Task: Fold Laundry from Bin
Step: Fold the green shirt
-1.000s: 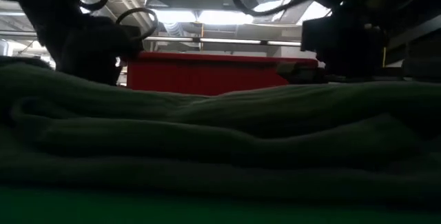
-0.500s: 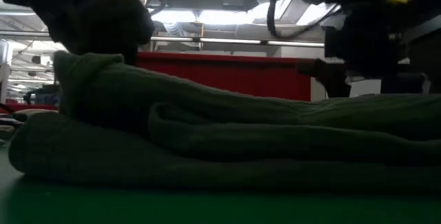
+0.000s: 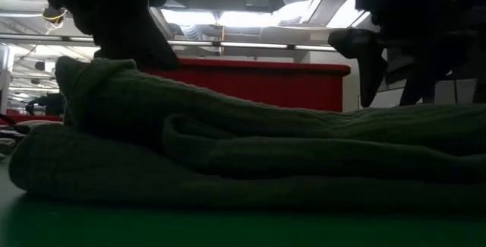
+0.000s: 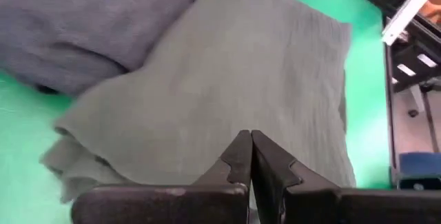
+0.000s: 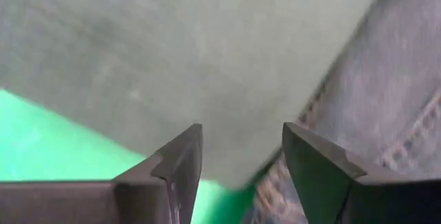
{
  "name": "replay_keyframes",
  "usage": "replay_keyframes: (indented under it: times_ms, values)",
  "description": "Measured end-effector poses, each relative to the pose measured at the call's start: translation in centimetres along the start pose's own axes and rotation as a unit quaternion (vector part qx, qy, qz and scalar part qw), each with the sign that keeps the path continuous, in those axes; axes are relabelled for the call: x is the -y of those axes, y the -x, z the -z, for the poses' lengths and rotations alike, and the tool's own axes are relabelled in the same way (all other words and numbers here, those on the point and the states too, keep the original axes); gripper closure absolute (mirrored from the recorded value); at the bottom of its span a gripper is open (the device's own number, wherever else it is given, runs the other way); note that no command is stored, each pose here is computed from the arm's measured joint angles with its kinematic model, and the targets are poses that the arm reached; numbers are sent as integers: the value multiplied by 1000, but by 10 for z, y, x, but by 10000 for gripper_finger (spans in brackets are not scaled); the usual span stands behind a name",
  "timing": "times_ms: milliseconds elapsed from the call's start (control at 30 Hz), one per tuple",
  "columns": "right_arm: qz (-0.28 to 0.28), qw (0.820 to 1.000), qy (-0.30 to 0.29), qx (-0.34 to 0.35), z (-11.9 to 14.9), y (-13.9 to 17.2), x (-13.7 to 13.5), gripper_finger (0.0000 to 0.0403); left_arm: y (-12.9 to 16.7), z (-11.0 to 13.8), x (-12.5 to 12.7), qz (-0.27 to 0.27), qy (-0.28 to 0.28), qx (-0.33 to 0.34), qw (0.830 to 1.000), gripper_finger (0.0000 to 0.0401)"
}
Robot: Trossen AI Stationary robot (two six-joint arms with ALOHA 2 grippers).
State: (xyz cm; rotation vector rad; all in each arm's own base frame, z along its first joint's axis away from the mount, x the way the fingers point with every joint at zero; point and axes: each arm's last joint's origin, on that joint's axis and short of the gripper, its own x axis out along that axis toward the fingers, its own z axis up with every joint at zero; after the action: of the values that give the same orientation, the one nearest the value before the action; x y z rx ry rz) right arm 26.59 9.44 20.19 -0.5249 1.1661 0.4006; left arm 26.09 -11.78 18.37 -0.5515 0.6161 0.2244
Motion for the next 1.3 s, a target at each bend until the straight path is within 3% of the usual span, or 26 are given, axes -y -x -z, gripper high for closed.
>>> replay_keyframes:
  times_ms: [200,667,900,1000,1300]
  values:
    - [-1,999,20,30,-10,-10,-11,201,-4,18,10,2,-17,8,1000,401]
    - [-10,999,1,-33,-10,-54,-18,201,-48,67,0,-34,-66,-62,995,401]
    - [-8,999,2,-40,-12,-61,-18,201,-47,65,0,-22,-103,-75,992,401]
    - [-10,999,13,-46,-14,-52,-16,201,-42,58,2,-10,-89,-76,993,401]
    - [-15,989,143,-29,-40,-8,-5,201,-19,30,20,54,-34,-19,998,401]
